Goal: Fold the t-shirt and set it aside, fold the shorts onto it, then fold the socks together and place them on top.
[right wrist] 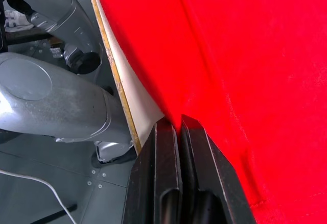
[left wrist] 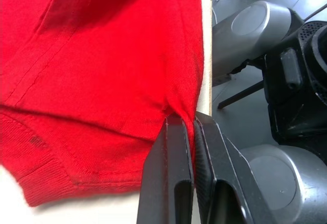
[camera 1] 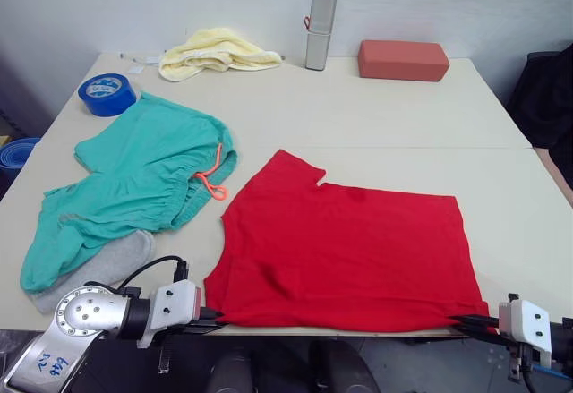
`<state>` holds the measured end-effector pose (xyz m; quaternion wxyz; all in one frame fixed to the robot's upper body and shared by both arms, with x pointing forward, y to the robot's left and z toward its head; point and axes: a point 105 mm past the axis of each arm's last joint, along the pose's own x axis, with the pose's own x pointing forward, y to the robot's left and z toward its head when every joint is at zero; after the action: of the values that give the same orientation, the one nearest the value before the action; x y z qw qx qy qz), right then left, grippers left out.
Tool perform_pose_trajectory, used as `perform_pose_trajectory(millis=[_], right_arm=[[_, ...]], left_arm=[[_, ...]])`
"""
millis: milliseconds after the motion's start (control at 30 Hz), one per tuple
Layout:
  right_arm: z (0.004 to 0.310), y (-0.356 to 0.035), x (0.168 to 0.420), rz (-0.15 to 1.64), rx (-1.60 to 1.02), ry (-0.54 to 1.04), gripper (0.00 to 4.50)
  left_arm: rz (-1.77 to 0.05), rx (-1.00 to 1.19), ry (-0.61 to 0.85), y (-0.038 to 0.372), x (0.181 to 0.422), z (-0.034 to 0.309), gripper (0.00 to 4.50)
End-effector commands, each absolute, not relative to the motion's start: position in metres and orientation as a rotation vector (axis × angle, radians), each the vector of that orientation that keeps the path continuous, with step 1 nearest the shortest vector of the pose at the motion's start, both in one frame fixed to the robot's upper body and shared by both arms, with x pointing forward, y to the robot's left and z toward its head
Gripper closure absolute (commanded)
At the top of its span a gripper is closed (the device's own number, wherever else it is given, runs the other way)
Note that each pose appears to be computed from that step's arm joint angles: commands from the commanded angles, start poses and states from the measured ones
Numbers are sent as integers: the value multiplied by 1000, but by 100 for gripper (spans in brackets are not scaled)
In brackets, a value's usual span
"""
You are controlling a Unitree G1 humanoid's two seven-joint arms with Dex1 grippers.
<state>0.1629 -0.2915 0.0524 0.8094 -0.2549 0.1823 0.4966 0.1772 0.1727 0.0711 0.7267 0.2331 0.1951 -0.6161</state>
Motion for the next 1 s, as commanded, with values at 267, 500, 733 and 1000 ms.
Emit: perform_pose_trajectory(millis=[267,500,733,1000], right_arm=[[74,-314,135,1035,-330,540,197],[114,-323,134,956,-79,608,88],[138,-324,228,692,-188,348,2],[143,-306,303,612,-206,264,2]], left_arm=[[-1381,357,629,207,176,112,228],[-1233,190,527,221,234,166,12],[-970,107,407,200,318,177,0],[-886,48,363,159,382,177,0]])
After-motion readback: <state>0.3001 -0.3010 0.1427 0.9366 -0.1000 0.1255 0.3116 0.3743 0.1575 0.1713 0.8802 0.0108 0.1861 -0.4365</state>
